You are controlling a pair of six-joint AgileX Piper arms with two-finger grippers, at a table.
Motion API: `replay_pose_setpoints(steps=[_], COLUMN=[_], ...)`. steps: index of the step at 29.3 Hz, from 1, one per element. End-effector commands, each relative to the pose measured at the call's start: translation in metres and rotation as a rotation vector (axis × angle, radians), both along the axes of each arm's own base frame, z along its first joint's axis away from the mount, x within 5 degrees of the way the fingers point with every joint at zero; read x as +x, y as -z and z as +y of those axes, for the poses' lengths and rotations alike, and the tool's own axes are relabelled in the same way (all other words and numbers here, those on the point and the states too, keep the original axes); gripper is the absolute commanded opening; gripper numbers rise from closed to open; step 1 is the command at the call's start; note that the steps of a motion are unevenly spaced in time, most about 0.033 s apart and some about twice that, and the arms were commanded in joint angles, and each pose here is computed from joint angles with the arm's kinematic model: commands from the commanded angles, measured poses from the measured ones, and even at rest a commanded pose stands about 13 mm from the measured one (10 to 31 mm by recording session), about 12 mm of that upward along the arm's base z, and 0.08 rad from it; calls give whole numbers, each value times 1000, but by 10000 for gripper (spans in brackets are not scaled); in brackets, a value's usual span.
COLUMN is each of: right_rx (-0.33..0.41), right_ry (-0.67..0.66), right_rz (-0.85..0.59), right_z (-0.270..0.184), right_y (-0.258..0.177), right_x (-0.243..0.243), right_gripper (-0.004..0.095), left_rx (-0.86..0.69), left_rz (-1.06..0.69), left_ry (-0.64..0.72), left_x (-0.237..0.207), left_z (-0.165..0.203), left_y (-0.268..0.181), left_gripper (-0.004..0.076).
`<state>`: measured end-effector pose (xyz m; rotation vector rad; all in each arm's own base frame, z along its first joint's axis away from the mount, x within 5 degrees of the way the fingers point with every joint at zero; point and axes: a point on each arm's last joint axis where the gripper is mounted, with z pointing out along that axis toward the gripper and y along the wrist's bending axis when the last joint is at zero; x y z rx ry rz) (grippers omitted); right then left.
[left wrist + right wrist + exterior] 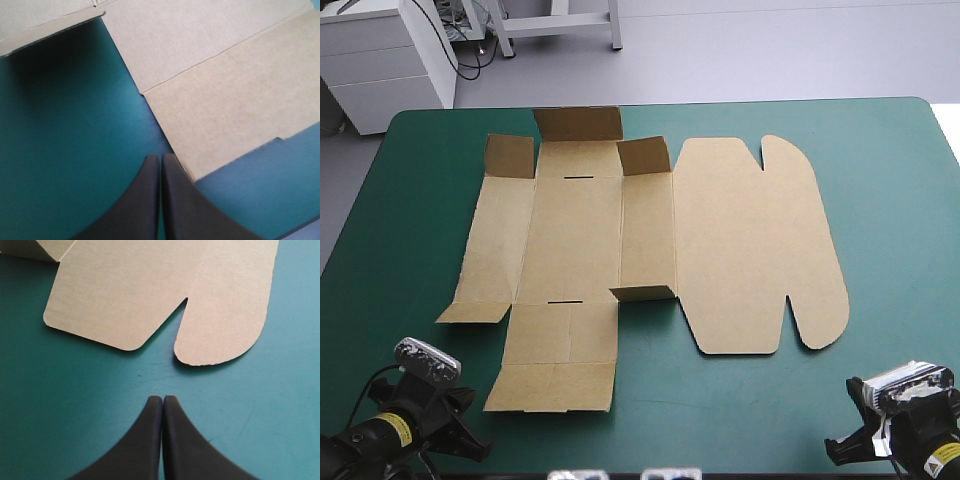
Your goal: Fold the box
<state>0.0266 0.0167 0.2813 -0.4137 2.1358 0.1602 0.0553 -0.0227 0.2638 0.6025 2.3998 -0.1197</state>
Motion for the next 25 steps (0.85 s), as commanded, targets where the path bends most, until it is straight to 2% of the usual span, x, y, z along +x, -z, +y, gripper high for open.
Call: replay_pose_setpoints(steps=[1,13,22,25], right_rx=[25,25,25,25], right_ry=[6,6,6,6], right_rz=[-77,-77,-77,-77], right_z=[1,1,1,1], right_y=[-12,-12,-12,-12], right_x=[4,4,4,4], right_gripper=[-14,-14,-14,-14], left_rx=[-23,-42,-183,-186], left_rz=[-48,-75,-318,-310], left_ry=[5,-1,14,-15], left_x=[5,6,18,27], left_z=[-3,-4,-11,-14], left_y=[-9,-12,-53,-69], left_gripper=[-8,-8,-7,-6])
